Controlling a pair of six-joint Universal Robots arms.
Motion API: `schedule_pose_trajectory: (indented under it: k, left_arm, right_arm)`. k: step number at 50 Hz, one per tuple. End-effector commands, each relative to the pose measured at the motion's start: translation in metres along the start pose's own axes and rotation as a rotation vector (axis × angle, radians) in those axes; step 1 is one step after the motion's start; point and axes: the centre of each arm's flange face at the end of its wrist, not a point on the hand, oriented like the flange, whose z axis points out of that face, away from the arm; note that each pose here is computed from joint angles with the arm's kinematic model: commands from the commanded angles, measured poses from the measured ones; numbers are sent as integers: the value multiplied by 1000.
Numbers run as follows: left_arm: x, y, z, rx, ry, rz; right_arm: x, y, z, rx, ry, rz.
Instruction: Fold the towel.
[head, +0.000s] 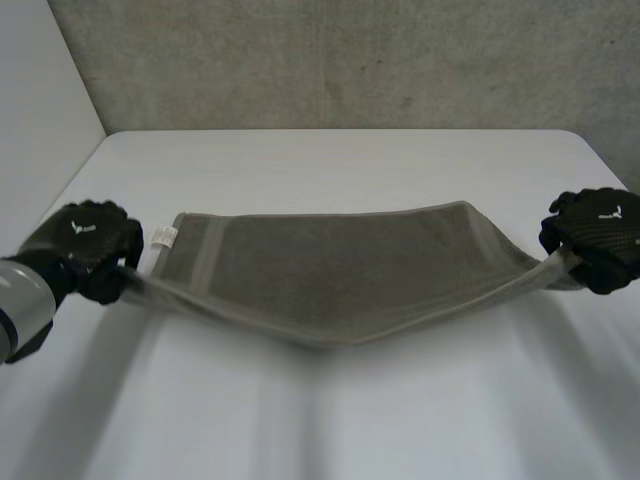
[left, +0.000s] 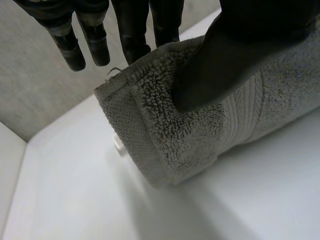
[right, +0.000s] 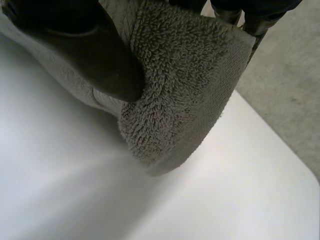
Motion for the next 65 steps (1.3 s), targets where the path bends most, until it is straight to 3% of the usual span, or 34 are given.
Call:
schedule_pose_trajectory:
  k: [1, 4, 7, 9, 10, 11, 12, 14, 19, 25, 33, 41, 46, 52, 65]
  left_arm:
    - [-9, -18, 13, 65, -20, 3]
    - [-13, -18, 43, 95, -23, 11]
    - [-14, -37, 86, 215, -49, 40]
    - [-14, -47, 103, 268, -70, 44]
    - [-18, -68, 118, 351, -119, 53]
    - [-29, -95, 119, 439, -185, 50]
    - [-29, -95, 119, 440, -186, 50]
    - [-36, -115, 115, 508, -223, 47]
    - [-57, -179, 64, 799, -270, 7]
    - [-56, -169, 59, 836, -164, 18]
    - [-57, -100, 81, 644, -121, -4]
    - [-27, 4, 102, 354, -43, -39]
    - [-11, 35, 103, 277, 12, 1]
    - [-8, 36, 100, 268, 23, 13]
    - [-10, -14, 42, 308, 12, 13]
  right_arm:
    - [-3, -14, 16, 46, -6, -40]
    - [-6, -22, 41, 66, 17, -109]
    - [7, -44, 72, 159, 143, -228]
    - [38, -74, 93, 295, 327, -315]
    - [38, -74, 93, 296, 328, -315]
    - [61, -100, 93, 400, 455, -350]
    - [61, -100, 93, 401, 457, -351]
    - [82, -166, 59, 692, 629, -366]
    - [87, -192, 26, 867, 613, -241]
    - [77, -153, 41, 753, 451, -160]
    - [40, -85, 66, 575, 243, -107]
    - [7, -3, 71, 368, 120, -31]
    - [-12, 26, 68, 297, 50, 14]
    - [-2, 26, 58, 283, 73, 31]
    - [11, -1, 17, 217, 92, 95]
